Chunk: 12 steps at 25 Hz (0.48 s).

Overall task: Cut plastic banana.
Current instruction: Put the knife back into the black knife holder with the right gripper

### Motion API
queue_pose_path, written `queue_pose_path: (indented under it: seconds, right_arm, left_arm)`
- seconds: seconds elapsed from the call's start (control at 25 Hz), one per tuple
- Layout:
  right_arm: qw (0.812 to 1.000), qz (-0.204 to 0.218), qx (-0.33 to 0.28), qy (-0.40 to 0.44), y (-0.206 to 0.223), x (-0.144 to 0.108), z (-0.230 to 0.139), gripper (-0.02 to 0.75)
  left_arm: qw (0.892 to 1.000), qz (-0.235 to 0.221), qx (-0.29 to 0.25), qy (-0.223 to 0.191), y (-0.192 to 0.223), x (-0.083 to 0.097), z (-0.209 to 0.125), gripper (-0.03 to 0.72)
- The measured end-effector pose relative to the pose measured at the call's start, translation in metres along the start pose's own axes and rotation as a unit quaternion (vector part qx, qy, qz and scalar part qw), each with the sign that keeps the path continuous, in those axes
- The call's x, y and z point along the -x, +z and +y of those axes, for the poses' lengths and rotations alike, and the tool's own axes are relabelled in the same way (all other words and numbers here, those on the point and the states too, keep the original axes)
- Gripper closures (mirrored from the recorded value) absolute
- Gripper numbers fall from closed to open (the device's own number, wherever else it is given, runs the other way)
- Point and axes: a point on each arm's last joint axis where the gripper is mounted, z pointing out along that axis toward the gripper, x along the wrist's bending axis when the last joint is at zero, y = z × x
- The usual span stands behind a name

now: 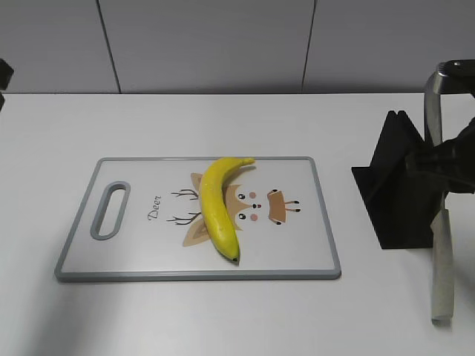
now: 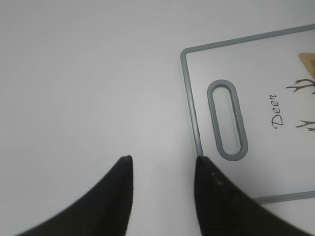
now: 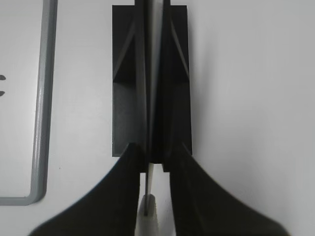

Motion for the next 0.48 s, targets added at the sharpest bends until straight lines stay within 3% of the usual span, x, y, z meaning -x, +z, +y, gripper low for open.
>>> queue_pose_path:
  seconds: [0.48]
  right_arm:
    - [0.998,0.010,-0.041,-0.051,0.000,-0.006,0.013,0.587]
  left_arm:
    - [1.000,0.000,0.000,0.000,0.000,0.000,0.000,0.279]
